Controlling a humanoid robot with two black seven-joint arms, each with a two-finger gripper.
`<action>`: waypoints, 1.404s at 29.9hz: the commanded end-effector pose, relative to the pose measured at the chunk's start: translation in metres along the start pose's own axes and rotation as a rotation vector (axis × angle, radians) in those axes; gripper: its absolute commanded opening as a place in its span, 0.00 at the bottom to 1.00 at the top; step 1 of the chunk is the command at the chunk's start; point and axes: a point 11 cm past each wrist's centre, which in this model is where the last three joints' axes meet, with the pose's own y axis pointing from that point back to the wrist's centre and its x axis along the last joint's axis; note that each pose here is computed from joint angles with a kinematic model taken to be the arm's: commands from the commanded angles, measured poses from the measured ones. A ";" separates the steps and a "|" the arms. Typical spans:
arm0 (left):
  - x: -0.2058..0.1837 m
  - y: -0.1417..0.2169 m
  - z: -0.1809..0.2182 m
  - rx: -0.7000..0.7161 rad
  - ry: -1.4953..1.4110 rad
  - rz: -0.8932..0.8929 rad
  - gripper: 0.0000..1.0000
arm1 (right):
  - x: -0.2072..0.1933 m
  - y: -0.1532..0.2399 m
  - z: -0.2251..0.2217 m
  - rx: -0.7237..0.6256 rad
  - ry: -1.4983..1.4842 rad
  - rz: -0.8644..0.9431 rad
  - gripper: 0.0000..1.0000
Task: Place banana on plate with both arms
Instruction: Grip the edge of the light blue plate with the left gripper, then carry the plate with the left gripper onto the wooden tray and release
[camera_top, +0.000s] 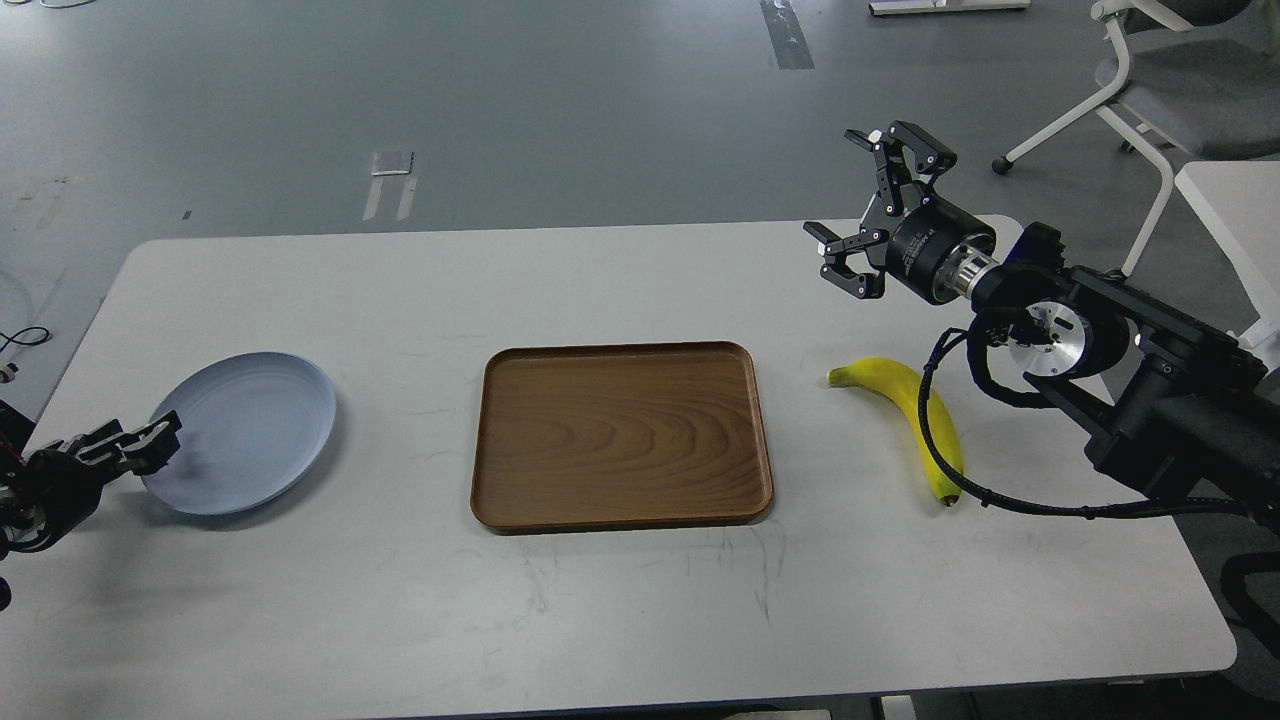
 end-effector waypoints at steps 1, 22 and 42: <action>0.000 0.000 0.000 0.001 0.002 -0.004 0.64 | 0.000 0.001 0.003 -0.005 -0.004 0.000 1.00; -0.003 0.002 -0.003 0.007 0.021 -0.039 0.12 | 0.004 0.003 0.010 -0.017 -0.007 0.008 1.00; 0.045 -0.016 0.020 -0.043 0.315 0.010 0.00 | 0.005 0.004 0.010 -0.018 -0.007 0.011 1.00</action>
